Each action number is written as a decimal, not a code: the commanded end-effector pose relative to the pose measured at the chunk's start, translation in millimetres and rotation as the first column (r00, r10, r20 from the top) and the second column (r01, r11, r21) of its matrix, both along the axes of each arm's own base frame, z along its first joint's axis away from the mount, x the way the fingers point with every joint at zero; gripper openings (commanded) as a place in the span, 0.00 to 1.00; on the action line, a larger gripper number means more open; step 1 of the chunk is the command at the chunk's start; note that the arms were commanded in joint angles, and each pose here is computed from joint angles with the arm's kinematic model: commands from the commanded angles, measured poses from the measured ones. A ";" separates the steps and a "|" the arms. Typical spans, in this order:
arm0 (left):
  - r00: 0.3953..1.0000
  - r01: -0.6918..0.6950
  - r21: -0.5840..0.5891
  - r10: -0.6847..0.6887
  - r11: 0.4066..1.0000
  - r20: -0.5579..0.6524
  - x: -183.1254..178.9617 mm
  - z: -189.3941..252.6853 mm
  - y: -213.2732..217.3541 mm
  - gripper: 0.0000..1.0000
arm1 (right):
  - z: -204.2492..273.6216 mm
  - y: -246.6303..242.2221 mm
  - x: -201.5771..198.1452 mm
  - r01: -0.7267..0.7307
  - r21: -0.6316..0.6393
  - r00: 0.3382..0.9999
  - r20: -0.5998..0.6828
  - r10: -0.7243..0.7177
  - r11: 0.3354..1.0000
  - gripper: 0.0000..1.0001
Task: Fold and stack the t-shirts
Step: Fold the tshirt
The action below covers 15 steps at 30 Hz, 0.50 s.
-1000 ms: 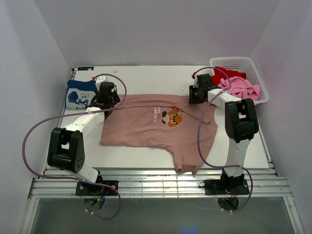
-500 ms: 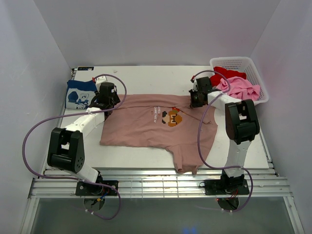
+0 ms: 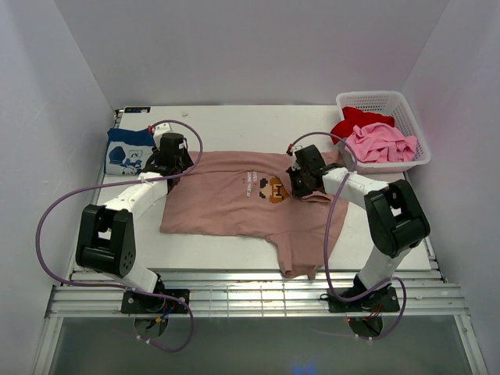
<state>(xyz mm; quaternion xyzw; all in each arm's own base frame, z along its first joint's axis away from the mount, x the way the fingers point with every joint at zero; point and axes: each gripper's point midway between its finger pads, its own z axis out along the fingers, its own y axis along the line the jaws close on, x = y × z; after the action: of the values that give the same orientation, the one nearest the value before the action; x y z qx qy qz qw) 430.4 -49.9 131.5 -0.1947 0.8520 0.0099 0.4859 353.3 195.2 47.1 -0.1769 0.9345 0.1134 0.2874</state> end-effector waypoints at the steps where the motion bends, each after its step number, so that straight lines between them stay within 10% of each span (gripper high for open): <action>1: 0.999 0.021 -0.025 -0.020 0.999 0.030 -4.6 17.8 -4.8 0.57 | -12.7 -10.5 -17.8 0.054 -0.046 0.997 -0.045 -0.056 0.997 0.08; 15: 0.997 -0.069 0.018 0.070 0.997 -0.038 -43.5 -5.6 -6.5 0.57 | 80.8 -7.3 -54.4 0.080 0.028 0.986 0.142 -0.083 0.996 0.44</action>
<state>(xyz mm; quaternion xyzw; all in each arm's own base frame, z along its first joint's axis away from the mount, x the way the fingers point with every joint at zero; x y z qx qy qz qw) 406.3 -56.8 116.5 -0.2008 0.8644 0.0223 0.4605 300.6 190.4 79.9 -0.1689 0.9338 0.0917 0.3017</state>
